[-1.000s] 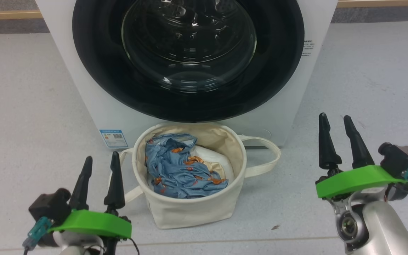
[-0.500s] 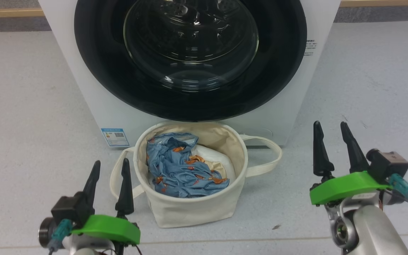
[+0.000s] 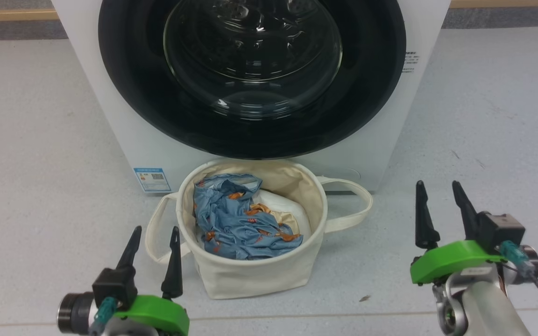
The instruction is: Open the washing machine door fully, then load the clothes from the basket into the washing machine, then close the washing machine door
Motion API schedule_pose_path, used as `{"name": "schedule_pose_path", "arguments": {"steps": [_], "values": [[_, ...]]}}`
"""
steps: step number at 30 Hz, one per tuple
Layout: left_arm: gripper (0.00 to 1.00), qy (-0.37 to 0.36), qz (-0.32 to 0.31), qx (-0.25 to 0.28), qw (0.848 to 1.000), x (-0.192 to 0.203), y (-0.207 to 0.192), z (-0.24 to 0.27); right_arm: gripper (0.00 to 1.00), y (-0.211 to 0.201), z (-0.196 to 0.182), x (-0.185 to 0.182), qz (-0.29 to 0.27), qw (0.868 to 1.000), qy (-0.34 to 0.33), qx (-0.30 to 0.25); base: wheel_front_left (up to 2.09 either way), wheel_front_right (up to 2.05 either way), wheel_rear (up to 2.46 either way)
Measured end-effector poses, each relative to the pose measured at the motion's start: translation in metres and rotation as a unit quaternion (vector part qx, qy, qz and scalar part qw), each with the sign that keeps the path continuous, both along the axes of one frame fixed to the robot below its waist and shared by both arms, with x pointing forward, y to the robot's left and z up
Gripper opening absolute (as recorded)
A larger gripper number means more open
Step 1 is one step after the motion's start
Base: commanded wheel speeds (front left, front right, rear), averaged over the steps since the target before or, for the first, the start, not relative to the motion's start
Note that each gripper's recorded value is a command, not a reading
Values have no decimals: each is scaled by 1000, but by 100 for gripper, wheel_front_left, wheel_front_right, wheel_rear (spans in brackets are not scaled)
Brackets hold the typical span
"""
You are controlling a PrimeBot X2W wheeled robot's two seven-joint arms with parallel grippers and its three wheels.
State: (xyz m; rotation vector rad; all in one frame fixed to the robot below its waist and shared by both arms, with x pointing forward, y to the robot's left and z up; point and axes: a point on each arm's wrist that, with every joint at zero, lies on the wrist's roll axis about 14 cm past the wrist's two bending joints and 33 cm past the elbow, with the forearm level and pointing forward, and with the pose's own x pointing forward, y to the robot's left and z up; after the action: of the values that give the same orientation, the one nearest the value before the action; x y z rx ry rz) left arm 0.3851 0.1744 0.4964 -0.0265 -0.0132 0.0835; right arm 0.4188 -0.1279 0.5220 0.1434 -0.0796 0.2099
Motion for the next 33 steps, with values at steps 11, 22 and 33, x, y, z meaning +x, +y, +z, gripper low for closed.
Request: {"name": "schedule_pose_path", "arguments": {"steps": [11, 22, 33], "values": [[100, 8, 1, 45, 999, 5, -2, -8, 100, 13, 6, 3, 21, 998, -23, -47, 0, 0, 0], [100, 22, 13, 32, 999, 4, 5, -17, 100, 15, 1, 4, 24, 998, -16, -47, 0, 0, 0], [100, 23, 18, 24, 999, 4, 7, -18, 100, 17, 1, 3, 26, 998, -17, -49, 0, 0, 0]]}}
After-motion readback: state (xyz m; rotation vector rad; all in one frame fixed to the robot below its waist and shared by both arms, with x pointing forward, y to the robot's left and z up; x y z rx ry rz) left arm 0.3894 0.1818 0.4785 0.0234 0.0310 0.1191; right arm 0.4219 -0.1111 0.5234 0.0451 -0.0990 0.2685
